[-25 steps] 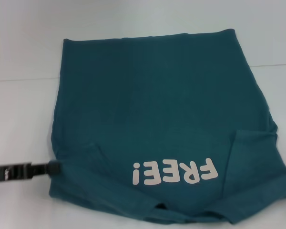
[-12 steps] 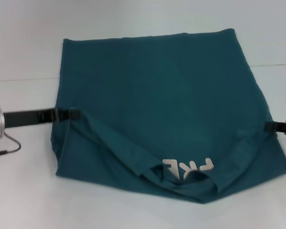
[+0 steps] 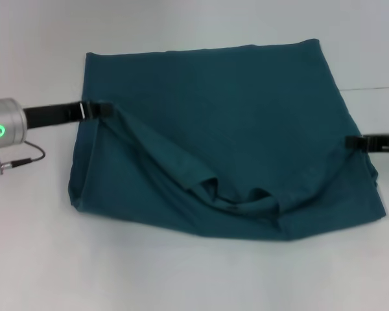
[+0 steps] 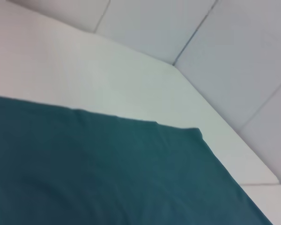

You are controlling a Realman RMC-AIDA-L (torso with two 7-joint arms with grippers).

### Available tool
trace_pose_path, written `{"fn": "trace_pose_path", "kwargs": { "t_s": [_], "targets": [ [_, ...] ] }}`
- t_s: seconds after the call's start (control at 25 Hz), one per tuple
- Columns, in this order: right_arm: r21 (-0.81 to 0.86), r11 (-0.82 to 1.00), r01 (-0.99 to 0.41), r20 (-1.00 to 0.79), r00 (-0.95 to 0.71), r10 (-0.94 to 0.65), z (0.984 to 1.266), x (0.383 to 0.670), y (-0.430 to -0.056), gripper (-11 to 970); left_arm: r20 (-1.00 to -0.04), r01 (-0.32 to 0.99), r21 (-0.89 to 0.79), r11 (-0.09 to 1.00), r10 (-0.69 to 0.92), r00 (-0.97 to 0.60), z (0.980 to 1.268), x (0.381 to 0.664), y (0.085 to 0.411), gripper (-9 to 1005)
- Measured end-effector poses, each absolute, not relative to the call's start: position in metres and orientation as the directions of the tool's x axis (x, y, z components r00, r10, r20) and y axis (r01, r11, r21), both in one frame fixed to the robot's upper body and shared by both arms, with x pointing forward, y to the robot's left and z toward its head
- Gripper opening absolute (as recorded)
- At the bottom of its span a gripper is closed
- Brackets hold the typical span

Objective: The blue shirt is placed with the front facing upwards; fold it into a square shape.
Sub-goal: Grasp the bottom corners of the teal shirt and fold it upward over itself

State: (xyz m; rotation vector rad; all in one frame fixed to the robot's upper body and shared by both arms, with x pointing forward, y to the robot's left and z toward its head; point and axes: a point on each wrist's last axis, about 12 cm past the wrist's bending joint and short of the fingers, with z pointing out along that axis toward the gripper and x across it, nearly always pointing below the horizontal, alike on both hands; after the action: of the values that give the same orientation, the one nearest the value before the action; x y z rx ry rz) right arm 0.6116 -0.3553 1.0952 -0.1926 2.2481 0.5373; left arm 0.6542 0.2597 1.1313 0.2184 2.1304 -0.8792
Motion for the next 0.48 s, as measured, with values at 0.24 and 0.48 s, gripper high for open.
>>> {"fn": "trace_pose_path", "kwargs": {
  "t_s": [0.24,0.48],
  "targets": [
    [0.279,0.912,-0.302,-0.774,-0.633,0.027,1.118,0.635,-0.354,31,-0.763,0.406,-0.488,0.773,-0.153,-0.628,1.139,0.669,0.252,7],
    [0.265,0.92,-0.288,-0.788,-0.615,0.034,1.132,0.648,-0.356,32,-0.784,0.358,-0.493,0.793,-0.227,-0.577,1.146,0.679,0.255,7]
  ]
}}
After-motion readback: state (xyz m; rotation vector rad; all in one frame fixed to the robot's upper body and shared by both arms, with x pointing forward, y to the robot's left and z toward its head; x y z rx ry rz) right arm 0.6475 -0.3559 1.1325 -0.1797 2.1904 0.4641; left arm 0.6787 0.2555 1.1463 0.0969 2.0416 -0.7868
